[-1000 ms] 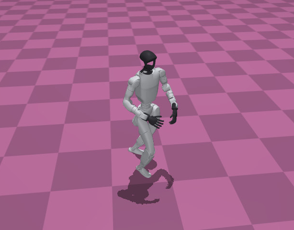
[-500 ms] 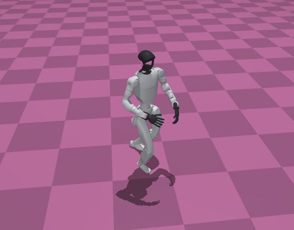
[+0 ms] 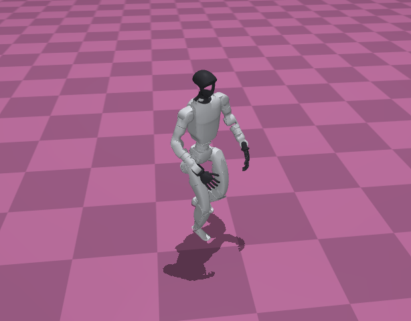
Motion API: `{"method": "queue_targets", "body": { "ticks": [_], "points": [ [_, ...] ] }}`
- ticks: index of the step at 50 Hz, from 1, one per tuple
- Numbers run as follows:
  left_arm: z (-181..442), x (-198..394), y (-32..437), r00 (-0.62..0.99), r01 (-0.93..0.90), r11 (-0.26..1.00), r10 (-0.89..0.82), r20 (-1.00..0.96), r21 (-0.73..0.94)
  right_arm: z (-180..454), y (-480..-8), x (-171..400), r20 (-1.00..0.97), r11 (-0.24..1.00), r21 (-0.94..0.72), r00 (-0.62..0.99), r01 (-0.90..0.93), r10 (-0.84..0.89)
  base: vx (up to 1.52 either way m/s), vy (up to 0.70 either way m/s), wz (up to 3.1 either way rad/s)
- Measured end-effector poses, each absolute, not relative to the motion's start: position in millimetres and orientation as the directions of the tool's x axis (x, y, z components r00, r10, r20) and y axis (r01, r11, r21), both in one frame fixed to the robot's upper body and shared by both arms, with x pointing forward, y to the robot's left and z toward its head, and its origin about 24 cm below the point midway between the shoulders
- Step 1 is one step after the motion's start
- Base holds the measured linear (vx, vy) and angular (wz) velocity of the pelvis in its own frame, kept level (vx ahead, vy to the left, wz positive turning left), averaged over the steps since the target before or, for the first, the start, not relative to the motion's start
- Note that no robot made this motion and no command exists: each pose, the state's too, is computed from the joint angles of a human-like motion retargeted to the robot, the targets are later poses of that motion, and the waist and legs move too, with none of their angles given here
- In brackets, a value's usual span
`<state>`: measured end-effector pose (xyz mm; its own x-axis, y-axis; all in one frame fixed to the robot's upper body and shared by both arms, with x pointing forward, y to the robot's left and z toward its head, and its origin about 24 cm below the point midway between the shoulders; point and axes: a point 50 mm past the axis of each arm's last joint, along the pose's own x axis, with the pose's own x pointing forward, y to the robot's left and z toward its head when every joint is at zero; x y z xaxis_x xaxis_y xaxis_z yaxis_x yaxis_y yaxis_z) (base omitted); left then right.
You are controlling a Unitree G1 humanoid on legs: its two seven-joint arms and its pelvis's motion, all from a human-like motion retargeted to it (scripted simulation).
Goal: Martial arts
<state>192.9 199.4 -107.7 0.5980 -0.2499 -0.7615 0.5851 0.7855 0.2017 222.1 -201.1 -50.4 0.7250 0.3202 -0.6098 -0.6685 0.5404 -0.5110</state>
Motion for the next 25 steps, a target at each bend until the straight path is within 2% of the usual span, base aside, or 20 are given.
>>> {"method": "queue_targets", "body": {
  "ticks": [11,18,25],
  "points": [
    [-126.6,168.3,189.7,0.484,0.673,0.723,-0.272,-0.832,0.155,-74.0,-206.1,221.0,-0.643,0.639,-0.483,0.738,-0.598,0.205,-0.08,0.15,0.00],
    [-126.7,162.0,201.9,0.484,0.708,0.671,-0.234,-0.843,0.220,-55.9,-189.8,240.5,-0.533,0.653,-0.532,0.812,-0.540,0.237,-0.06,0.10,-0.37],
    [-124.4,158.5,217.6,0.498,0.718,0.634,-0.180,-0.848,0.287,-40.8,-172.9,250.6,-0.456,0.615,-0.579,0.838,-0.536,0.300,-0.01,-0.01,-0.49]
  ]
}}
